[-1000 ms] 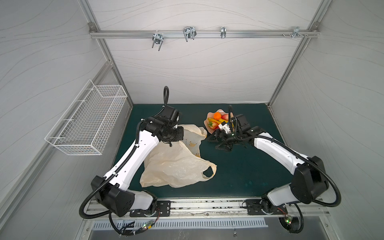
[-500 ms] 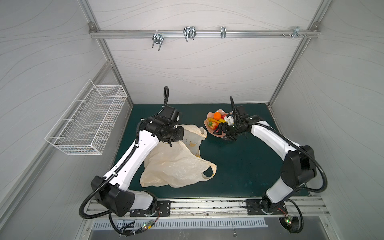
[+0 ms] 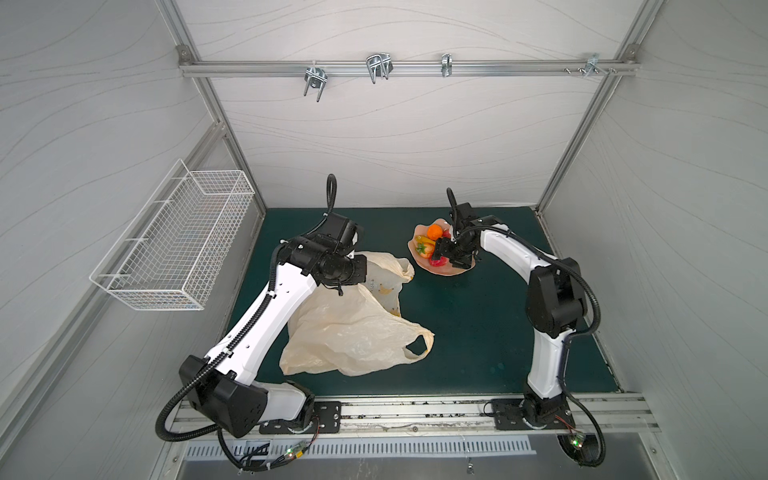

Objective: Place the fruits into the plastic bag
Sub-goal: 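Withdraw the right gripper from the bag and move it over the bowl, then lower the right gripper onto the red strawberry and close it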

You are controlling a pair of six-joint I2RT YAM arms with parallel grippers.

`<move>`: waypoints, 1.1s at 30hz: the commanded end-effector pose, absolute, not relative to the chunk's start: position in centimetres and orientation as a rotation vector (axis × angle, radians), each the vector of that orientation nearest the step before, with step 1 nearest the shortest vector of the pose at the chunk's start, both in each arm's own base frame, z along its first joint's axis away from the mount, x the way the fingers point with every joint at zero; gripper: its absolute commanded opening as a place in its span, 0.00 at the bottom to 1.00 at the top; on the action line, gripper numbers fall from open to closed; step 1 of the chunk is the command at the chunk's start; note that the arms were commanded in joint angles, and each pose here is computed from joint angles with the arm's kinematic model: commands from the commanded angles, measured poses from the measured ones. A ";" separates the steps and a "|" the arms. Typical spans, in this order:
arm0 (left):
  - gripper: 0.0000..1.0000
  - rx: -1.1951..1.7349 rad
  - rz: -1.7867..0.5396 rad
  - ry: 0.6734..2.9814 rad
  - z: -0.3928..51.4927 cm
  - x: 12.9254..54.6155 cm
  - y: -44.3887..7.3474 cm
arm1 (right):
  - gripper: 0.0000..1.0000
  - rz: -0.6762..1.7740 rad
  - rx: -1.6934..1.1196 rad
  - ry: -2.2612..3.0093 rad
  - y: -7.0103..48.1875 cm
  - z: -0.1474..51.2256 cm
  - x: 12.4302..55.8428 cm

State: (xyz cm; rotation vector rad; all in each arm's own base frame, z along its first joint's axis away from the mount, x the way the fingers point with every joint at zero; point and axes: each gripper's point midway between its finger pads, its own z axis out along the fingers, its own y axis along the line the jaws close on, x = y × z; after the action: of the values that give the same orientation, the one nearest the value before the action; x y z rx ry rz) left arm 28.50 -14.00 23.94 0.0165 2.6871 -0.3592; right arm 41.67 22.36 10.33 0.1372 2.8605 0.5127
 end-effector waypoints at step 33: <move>0.00 0.023 -0.386 2.659 24.6 27.6 -13.6 | 0.79 0.240 0.317 2.939 20.9 3.3 45.8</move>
State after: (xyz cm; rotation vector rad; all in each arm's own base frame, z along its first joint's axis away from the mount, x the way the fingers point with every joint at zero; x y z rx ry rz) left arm 27.72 -13.78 23.94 0.0195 2.6858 -0.3691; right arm 46.42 21.33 4.48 0.2895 2.8937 0.3083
